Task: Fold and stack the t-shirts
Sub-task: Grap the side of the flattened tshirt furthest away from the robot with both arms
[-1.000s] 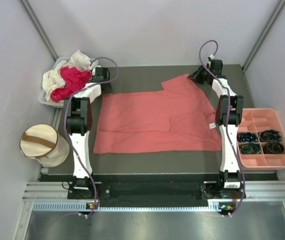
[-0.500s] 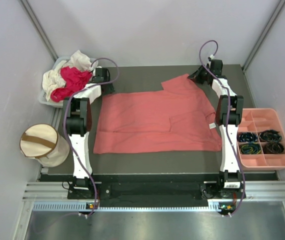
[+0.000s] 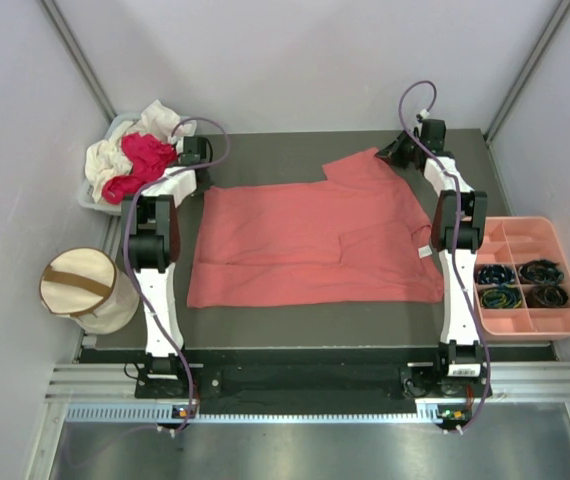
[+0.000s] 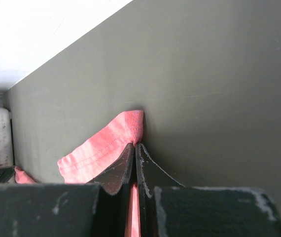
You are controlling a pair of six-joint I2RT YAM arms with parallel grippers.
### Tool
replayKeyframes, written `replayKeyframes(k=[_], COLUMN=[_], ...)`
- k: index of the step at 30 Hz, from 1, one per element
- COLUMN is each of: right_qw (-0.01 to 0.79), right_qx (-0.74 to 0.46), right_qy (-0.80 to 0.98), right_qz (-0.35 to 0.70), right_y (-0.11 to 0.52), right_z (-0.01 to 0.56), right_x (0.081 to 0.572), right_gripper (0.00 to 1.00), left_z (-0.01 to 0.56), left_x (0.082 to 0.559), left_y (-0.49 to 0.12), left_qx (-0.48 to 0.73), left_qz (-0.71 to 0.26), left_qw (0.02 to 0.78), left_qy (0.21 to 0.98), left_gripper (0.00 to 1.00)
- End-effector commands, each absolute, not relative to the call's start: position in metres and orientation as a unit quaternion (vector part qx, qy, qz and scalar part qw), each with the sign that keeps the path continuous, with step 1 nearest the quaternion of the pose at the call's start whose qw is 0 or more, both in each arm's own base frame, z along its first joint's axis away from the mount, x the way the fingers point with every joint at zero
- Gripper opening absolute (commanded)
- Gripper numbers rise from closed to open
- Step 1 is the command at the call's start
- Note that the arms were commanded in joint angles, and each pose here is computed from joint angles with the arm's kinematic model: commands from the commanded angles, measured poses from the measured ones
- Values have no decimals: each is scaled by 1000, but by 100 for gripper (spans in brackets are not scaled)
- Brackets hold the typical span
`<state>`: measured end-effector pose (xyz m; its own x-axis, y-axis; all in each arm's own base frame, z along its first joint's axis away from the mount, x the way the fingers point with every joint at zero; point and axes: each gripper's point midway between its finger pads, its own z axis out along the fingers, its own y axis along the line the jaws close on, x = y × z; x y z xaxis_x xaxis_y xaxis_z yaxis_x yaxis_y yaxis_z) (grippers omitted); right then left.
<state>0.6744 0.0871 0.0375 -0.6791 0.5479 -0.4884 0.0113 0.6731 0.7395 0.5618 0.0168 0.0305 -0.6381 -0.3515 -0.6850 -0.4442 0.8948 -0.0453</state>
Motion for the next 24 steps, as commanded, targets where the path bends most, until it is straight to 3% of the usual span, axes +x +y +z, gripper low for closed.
replayKeyframes(k=[1, 11, 14, 15, 18, 20, 24], right_qw=[368, 366, 366, 366, 366, 366, 366], right_qx=[173, 175, 175, 176, 177, 176, 177], right_qy=[840, 839, 838, 838, 838, 838, 837], right_qz=[360, 363, 364, 364, 365, 365, 366], right_y=[75, 74, 74, 73, 73, 73, 73], right_z=[42, 40, 41, 41, 40, 41, 40], right_x=[673, 674, 674, 674, 674, 674, 674], right_gripper=[0, 0, 0, 0, 0, 0, 0], left_z=[-16, 33, 56, 62, 85, 100, 107], left_x=[513, 524, 525, 525, 525, 525, 528], left_y=[75, 74, 77, 79, 79, 79, 72], left_qx=[-280, -281, -287, -290, -292, -290, -277], left_qz=[136, 128, 130, 131, 128, 125, 119], left_qw=[275, 332, 357, 366, 393, 408, 420], left_qy=[910, 891, 879, 875, 863, 857, 856], left_gripper=[0, 1, 18, 41, 72, 80, 82])
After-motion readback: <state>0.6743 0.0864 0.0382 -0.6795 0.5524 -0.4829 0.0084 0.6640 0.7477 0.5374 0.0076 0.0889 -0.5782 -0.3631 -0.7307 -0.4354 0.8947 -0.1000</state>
